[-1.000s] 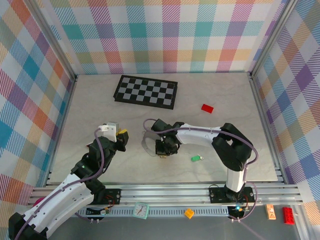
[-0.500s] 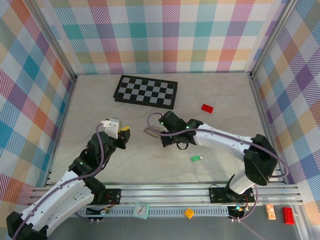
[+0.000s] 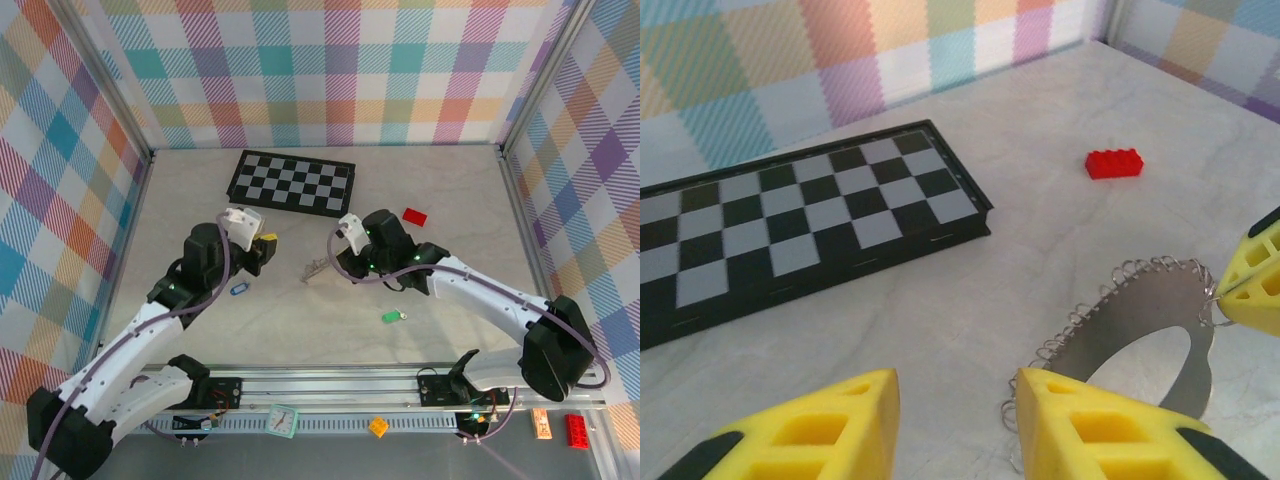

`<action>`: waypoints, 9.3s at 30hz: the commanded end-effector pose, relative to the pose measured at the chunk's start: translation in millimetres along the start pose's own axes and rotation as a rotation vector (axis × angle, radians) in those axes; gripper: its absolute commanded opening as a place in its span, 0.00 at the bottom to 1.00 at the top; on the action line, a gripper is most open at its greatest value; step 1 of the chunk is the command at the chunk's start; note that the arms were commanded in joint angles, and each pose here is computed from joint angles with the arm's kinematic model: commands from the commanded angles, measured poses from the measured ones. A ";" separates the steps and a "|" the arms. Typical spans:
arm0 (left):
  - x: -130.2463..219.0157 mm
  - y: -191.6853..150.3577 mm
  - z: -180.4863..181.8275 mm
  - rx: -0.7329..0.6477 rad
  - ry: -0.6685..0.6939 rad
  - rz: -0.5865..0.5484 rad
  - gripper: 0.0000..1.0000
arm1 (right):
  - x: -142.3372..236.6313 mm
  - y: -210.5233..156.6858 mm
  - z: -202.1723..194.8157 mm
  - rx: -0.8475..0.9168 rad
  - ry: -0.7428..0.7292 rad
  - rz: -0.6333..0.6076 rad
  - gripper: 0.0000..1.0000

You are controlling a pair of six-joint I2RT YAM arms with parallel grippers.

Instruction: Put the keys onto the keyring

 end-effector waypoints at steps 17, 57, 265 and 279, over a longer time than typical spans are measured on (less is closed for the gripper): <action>-47.9 -18.7 -34.6 -0.342 -0.689 -0.065 0.30 | 17.8 7.7 23.1 0.429 0.394 -0.264 0.00; -50.0 -33.3 -59.8 -0.311 -0.992 -0.164 0.24 | 13.5 16.1 35.7 0.391 0.558 -0.286 0.00; -4.5 -32.2 -106.3 -0.451 -0.642 -0.116 0.10 | 9.7 -30.9 65.1 0.582 0.570 -0.225 0.00; -2.6 -30.7 -101.7 -0.488 -0.591 -0.098 0.00 | 50.8 -44.2 14.6 0.018 0.045 -0.267 0.42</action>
Point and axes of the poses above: each hand's point on the last joint's axis, 136 mm out from that joint toward the fingers, its own x axis back along the fingers, its own z axis along the line the jaws close on, y = z × x, the point moved 9 cm from there along x, back along the fingers, and after that the axes turned 6 degrees about -x, right-handed, at the moved point
